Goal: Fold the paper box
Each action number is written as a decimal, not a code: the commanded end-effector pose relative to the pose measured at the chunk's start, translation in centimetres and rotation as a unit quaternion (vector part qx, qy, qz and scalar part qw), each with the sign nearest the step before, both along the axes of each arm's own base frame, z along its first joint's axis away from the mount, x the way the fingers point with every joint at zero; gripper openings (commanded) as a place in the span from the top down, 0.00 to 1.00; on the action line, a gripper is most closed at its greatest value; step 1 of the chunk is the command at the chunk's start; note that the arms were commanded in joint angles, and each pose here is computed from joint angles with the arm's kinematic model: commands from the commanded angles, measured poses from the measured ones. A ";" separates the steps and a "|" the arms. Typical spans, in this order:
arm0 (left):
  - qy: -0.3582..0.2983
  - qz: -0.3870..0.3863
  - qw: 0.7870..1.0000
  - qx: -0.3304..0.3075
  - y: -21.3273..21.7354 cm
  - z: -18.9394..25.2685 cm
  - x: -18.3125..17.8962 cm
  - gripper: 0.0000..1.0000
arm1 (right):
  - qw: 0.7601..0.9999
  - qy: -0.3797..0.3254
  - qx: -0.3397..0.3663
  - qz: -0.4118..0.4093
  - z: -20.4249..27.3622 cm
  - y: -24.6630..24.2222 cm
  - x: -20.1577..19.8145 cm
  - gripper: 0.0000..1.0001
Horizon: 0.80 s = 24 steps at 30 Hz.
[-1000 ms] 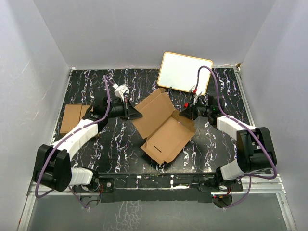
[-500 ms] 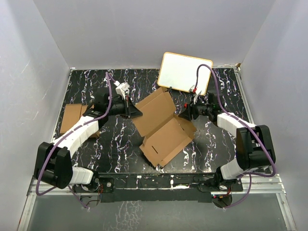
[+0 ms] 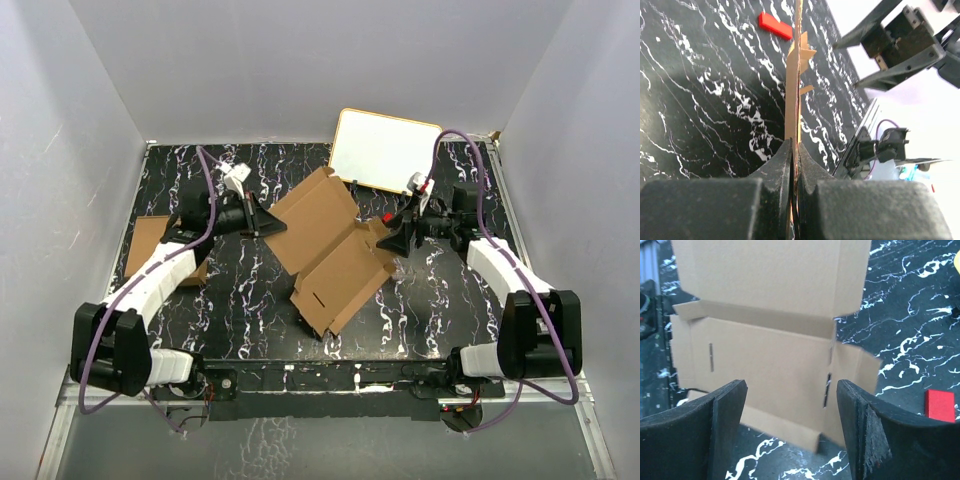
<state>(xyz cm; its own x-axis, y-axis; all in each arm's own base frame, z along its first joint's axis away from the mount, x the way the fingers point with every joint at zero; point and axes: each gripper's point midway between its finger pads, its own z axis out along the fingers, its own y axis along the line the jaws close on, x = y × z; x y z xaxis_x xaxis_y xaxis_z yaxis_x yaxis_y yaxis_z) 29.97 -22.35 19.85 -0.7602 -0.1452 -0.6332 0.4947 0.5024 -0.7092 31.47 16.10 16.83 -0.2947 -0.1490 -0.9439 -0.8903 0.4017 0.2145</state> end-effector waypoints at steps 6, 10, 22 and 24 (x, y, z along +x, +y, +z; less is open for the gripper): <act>-0.074 0.021 0.994 -0.072 0.7 8.8 -0.7 1.00 | 0.991 -0.083 0.075 0.078 9.3 0.4 -2.8 0.20; -0.100 0.054 0.989 -0.094 1.3 11.1 -0.5 1.00 | 0.993 -0.039 0.096 0.063 8.6 0.5 -3.2 0.42; -0.048 0.073 0.976 -0.199 -0.5 11.7 -0.2 1.00 | 0.994 0.035 0.095 -0.041 5.4 4.8 2.3 0.92; -0.038 0.075 0.974 -0.210 -0.9 11.1 -0.2 1.00 | 0.993 0.038 0.099 -0.044 5.4 5.4 2.6 0.92</act>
